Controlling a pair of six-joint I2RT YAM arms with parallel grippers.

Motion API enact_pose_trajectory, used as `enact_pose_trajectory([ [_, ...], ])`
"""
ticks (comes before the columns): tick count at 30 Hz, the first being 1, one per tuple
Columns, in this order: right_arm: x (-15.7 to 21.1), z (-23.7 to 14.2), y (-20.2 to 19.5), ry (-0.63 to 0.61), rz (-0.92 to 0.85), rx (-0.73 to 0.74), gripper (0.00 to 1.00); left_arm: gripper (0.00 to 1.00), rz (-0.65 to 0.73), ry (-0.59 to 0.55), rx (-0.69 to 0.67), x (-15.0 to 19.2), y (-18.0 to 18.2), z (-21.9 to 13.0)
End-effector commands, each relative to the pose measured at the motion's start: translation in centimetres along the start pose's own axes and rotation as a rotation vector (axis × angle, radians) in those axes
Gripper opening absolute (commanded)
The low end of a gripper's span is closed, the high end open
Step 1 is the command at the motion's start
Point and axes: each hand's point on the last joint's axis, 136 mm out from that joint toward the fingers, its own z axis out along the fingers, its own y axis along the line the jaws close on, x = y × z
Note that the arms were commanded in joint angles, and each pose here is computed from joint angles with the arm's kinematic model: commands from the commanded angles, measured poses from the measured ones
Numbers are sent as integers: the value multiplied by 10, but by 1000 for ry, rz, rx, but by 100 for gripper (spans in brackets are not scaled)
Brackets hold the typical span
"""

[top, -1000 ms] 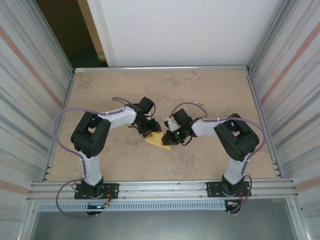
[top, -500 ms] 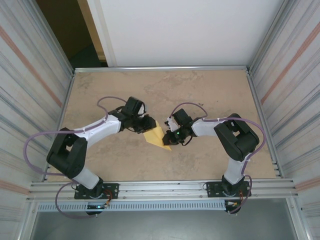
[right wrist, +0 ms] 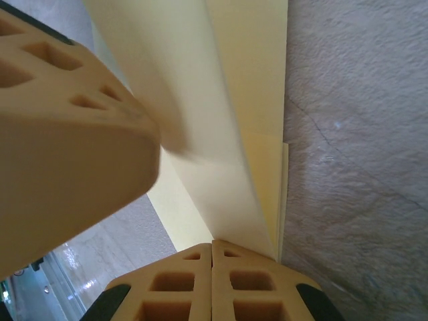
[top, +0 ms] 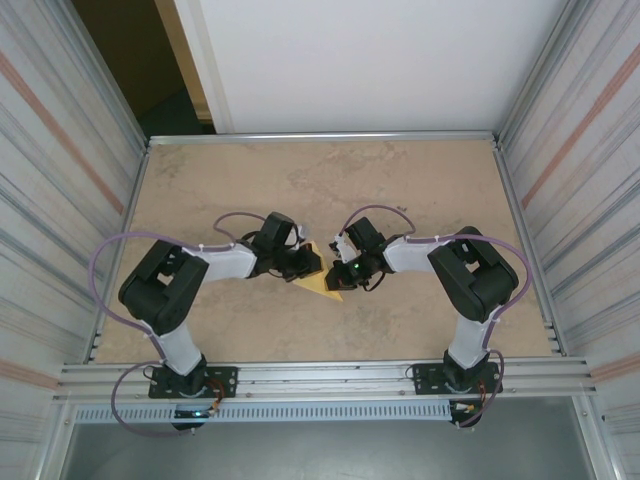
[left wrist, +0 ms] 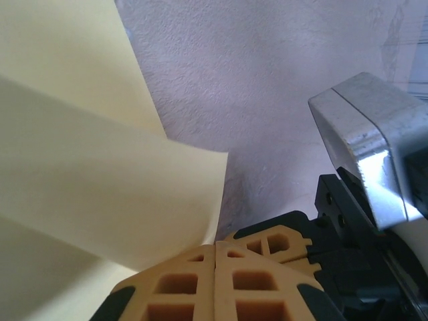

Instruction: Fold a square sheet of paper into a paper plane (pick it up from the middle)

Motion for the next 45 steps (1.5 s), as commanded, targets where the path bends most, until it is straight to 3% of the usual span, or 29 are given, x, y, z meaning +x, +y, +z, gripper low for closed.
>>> enact_pose_trajectory([
  [1,26,9,-37,83,102,124,5,6,14,15,35,3,-2,4],
  [25,31,7,-38,89,113,120,5,7,-74,51,-107,8,59,21],
  [31,23,-8,-17,32,82,37,8,6,-123,82,-189,17,82,22],
  [38,0,-40,28,-79,-26,-91,17,6,-124,100,-200,19,85,24],
  [45,-2,-19,12,-15,-11,-37,11,6,-124,115,-217,20,86,23],
])
